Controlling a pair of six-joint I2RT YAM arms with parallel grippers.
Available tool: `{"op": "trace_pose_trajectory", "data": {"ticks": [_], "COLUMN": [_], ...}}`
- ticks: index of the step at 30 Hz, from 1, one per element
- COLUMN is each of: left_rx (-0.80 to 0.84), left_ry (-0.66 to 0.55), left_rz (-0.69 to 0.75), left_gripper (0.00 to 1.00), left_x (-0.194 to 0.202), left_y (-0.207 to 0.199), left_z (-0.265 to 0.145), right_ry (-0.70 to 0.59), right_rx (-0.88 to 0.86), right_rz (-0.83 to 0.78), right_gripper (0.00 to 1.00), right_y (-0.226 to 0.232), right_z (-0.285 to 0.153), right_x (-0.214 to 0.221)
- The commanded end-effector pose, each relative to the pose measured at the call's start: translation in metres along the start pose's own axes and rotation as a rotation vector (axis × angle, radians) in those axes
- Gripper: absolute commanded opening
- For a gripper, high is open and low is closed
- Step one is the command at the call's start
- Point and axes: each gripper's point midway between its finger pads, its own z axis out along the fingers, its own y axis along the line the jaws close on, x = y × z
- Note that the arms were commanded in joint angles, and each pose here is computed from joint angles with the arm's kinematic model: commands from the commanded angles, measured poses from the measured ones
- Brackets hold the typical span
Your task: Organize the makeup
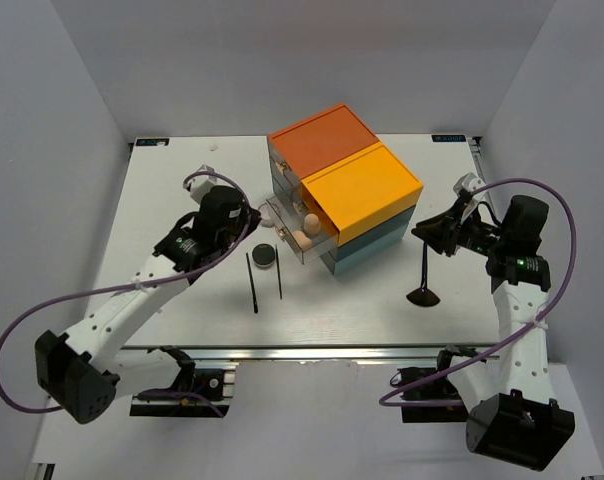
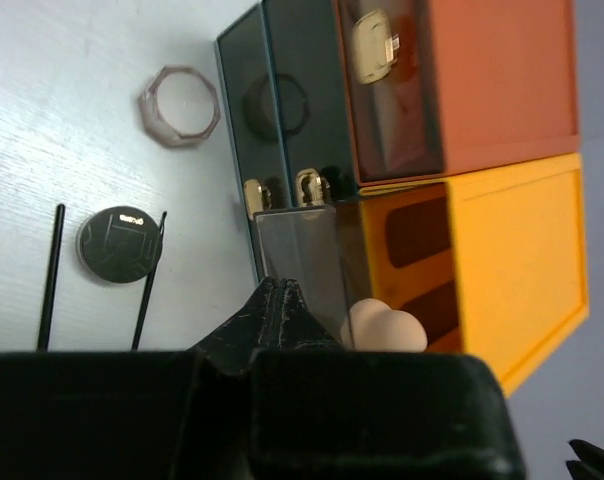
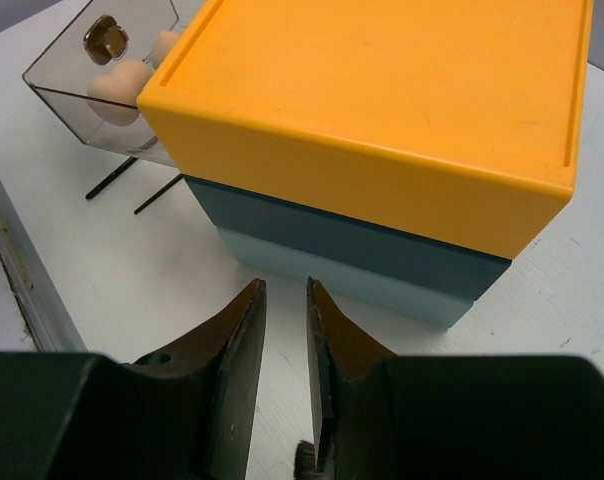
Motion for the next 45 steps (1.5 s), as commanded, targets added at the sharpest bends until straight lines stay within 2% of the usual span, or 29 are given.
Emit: {"op": "trace_pose_trajectory", "data": {"ticks": [1,7,10,11,14,15,27,38,44,45], "left_rx": [0.078,0.098,0.140,0.156,0.177,0.182,0.250,0.282,0.257,0.244], "left_ry": [0.158,0.239,0.248,0.258,0.273,0.277,0.347,0.359,0.374,0.379], "left_rz": [-0.048,-0.018,-0.026,-0.028,-0.034,-0.042,-0.055,-0.055,-0.061,-0.072], "left_gripper": [0.00,0.00,0.11,0.25,0.37,0.38,0.46,0.58,0.57,0.49], "left_x": [0.033,0.051,0.051,0.051,0.054,0.055,0.069,0.076,0.079,0.080], "left_y": [-0.009,-0.022,-0.032,-0.037,-0.043,-0.045,-0.065,-0.057,-0.044,-0.040], "left_z": [0.019,0.050,0.058,0.058,0.065,0.069,0.093,0.096,0.097,0.096], "right_ry": [-0.014,-0.004,0.002,0.004,0.008,0.010,0.026,0.033,0.038,0.038], "right_rx": [0.010,0.032,0.038,0.042,0.052,0.058,0.075,0.085,0.079,0.082], "right_rz": [-0.029,-0.034,-0.028,-0.026,-0.026,-0.028,-0.025,-0.029,-0.018,-0.022], "right_gripper": [0.29,0.29,0.29,0.29,0.29,0.29,0.30,0.30,0.30,0.30], "right_y": [-0.004,-0.005,-0.004,-0.004,-0.005,-0.006,-0.013,-0.015,-0.014,-0.015], "right_z": [0.002,0.001,0.000,0.000,0.000,0.000,0.001,0.001,0.002,0.002], "right_x": [-0.005,-0.002,0.003,0.004,0.006,0.007,0.013,0.018,0.021,0.020]}}
